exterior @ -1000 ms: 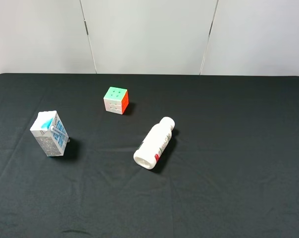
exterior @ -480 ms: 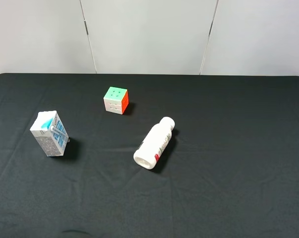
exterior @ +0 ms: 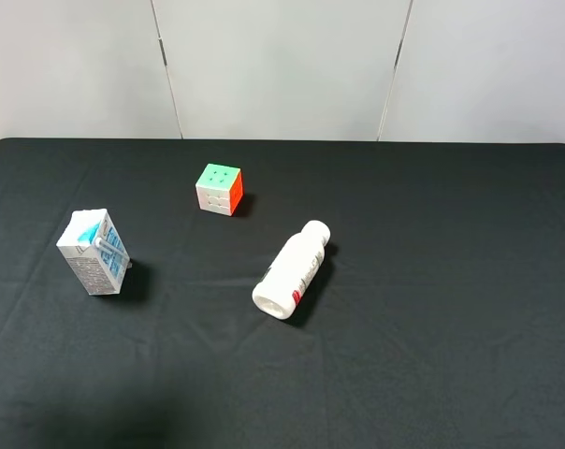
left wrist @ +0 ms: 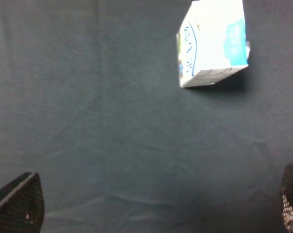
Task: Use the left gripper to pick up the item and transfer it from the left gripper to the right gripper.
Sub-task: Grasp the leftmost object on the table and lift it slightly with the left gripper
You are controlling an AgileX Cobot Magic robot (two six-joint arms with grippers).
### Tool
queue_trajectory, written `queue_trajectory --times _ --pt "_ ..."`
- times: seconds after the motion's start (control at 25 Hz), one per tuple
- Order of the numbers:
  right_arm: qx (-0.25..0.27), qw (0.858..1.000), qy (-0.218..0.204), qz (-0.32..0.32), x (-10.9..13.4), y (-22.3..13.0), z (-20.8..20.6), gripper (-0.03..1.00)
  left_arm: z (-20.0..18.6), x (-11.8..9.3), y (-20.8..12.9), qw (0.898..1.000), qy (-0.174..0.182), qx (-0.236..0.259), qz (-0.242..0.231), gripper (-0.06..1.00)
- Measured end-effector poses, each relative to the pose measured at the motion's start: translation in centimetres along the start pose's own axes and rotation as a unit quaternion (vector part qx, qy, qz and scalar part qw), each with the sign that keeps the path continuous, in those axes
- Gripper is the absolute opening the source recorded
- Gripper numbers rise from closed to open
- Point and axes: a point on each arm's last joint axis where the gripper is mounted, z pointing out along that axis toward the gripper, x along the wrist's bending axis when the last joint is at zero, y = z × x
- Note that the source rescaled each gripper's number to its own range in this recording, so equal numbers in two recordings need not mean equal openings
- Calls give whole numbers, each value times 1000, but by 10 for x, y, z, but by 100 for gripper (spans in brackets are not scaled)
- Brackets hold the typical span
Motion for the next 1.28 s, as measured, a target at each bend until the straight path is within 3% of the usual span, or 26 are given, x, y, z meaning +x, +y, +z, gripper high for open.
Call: queue_trajectory --times 0.24,0.68,1.0,1.28 --pt "0 1000 0 0 0 0 0 100 30 -2 24 999 -24 41 -22 100" --pt "0 1000 0 0 0 0 0 100 70 -3 44 994 -29 84 -62 100" --pt "0 1000 0 0 0 0 0 100 91 -31 69 994 6 100 -38 100" --pt "-1 1000 0 0 0 0 0 100 126 -53 75 989 14 140 -39 100"
